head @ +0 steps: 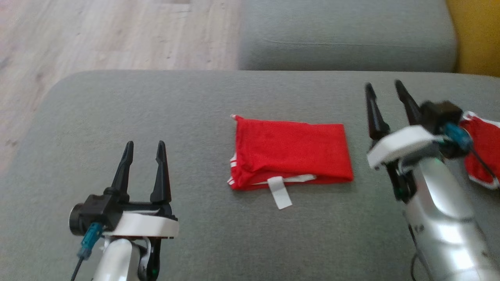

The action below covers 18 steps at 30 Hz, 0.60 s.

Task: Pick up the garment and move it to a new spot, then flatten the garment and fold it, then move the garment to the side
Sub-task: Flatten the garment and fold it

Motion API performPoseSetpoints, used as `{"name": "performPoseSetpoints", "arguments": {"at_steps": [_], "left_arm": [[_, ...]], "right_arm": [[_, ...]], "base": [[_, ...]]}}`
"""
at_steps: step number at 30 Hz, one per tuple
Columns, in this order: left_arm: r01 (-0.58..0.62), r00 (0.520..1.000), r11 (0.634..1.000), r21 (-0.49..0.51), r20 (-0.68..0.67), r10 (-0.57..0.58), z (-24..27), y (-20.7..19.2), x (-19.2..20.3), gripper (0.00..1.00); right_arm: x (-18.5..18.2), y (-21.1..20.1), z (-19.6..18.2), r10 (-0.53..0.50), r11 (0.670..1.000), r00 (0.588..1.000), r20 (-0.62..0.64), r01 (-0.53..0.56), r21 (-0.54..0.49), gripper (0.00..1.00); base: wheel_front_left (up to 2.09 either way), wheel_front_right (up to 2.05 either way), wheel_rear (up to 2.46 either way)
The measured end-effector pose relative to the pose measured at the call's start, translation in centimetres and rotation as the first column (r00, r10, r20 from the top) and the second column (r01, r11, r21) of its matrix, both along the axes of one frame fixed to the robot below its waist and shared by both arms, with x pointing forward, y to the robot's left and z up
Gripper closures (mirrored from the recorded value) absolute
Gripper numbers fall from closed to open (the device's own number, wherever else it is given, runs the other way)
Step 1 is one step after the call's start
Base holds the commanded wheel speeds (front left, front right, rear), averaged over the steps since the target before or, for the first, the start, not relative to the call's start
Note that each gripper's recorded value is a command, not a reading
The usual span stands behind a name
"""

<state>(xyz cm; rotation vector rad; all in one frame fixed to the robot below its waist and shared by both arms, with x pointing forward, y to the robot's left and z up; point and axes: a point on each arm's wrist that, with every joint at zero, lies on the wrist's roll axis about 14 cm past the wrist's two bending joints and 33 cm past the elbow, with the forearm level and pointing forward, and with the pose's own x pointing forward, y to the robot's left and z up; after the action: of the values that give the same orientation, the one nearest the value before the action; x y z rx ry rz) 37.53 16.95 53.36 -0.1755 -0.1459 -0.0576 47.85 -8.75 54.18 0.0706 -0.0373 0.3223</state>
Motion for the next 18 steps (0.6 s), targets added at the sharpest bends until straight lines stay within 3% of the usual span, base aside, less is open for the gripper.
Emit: {"name": "performPoseSetpoints", "arguments": {"at_steps": [5,12,18], "left_arm": [[0.056,0.998,0.998,0.0,0.009,-0.056,0.3,-1.9,0.9,0.0],[0.117,0.993,0.993,-0.012,0.003,-0.117,0.1,-4.1,1.6,0.0],[0.134,0.99,0.991,-0.032,-0.031,-0.135,-1.2,-4.8,1.7,0.0]], "right_arm": [[-2.4,-4.9,-0.9,-0.123,0.991,0.992,0.036,0.124,-0.053,0.0],[-5.8,-9.6,-1.7,-0.261,0.963,0.964,0.055,0.264,-0.051,0.0],[-8.4,-11.1,-3.3,-0.305,0.952,0.952,0.024,0.306,-0.023,0.0]], "base": [[0.0,0.0,0.0],[0.0,0.0,0.0],[0.0,0.0,0.0]]}}
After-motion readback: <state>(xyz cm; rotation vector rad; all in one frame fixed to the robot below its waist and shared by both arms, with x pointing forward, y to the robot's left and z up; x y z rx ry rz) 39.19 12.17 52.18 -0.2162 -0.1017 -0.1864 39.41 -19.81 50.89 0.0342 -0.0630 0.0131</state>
